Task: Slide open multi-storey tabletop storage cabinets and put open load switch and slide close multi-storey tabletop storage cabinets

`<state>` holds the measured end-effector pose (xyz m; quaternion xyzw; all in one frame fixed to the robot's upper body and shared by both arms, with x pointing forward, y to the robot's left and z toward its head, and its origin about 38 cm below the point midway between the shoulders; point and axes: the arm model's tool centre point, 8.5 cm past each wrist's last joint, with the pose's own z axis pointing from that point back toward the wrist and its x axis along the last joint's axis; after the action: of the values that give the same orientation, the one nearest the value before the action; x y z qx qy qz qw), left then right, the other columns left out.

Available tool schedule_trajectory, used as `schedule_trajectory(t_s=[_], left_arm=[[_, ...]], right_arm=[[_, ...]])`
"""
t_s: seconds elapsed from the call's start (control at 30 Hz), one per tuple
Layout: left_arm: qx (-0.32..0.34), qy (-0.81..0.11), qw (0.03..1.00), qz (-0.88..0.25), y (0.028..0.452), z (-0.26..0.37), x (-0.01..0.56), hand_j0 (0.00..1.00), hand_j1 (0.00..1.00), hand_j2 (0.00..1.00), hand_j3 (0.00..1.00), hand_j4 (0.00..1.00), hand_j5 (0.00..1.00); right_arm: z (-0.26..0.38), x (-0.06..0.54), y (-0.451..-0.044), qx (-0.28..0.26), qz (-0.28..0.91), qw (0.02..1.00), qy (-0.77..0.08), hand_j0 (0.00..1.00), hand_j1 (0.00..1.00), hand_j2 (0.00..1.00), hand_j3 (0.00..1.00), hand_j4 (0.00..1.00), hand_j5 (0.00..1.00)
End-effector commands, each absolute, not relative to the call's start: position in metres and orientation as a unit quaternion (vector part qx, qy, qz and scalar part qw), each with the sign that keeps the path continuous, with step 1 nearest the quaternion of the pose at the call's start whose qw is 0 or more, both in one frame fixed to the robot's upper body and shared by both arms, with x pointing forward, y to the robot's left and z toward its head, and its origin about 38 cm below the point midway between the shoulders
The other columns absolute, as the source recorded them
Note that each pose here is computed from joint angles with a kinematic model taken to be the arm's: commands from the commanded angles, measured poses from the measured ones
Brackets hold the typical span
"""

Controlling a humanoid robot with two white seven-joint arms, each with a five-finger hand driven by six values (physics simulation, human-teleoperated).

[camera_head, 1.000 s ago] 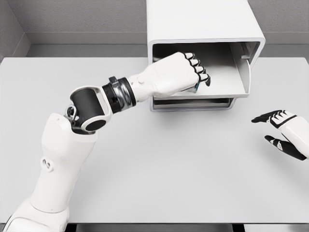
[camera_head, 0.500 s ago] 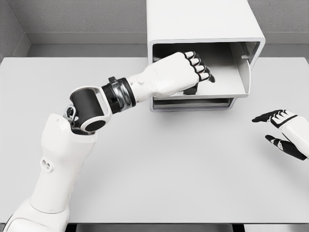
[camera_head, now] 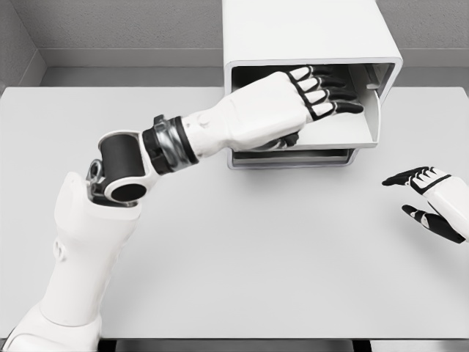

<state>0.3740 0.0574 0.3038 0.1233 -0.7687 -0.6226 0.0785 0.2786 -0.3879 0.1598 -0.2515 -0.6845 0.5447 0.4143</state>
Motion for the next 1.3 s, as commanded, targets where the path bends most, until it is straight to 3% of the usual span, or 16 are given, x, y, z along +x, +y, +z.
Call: schedule_trajectory(t_s=[0.0,0.3,0.6,0.77,1.0,1.27], left_arm=[[0.069,-0.791,0.085,-0.602,0.079,0.306,0.372,1.0,1.0,1.0,1.0,1.0,1.0],[0.015,-0.776,0.156,-0.611,0.185,0.292,0.373,1.0,1.0,1.0,1.0,1.0,1.0],[0.101,-0.768,0.283,-0.566,0.297,0.262,0.362,1.0,1.0,1.0,1.0,1.0,1.0],[0.135,-0.729,0.429,-0.517,0.378,0.195,0.353,1.0,1.0,1.0,1.0,1.0,1.0],[0.119,-0.699,0.517,-0.48,0.41,0.14,0.349,1.0,1.0,1.0,1.0,1.0,1.0],[0.126,-0.694,0.529,-0.471,0.421,0.136,0.349,1.0,1.0,1.0,1.0,1.0,1.0]], right_arm=[[0.16,0.279,-0.387,-0.249,0.542,0.416,-0.687,0.7,0.7,0.7,0.7,0.7,0.7],[0.161,0.28,-0.386,-0.249,0.542,0.413,-0.688,0.7,0.7,0.7,0.7,0.7,0.7],[0.158,0.285,-0.371,-0.234,0.533,0.409,-0.703,0.7,0.7,0.7,0.7,0.7,0.7],[0.157,0.291,-0.359,-0.221,0.537,0.399,-0.709,0.7,0.7,0.7,0.7,0.7,0.7],[0.158,0.295,-0.352,-0.214,0.537,0.393,-0.715,0.7,0.7,0.7,0.7,0.7,0.7],[0.162,0.303,-0.341,-0.204,0.54,0.38,-0.723,0.69,0.69,0.69,0.69,0.69,0.69]])
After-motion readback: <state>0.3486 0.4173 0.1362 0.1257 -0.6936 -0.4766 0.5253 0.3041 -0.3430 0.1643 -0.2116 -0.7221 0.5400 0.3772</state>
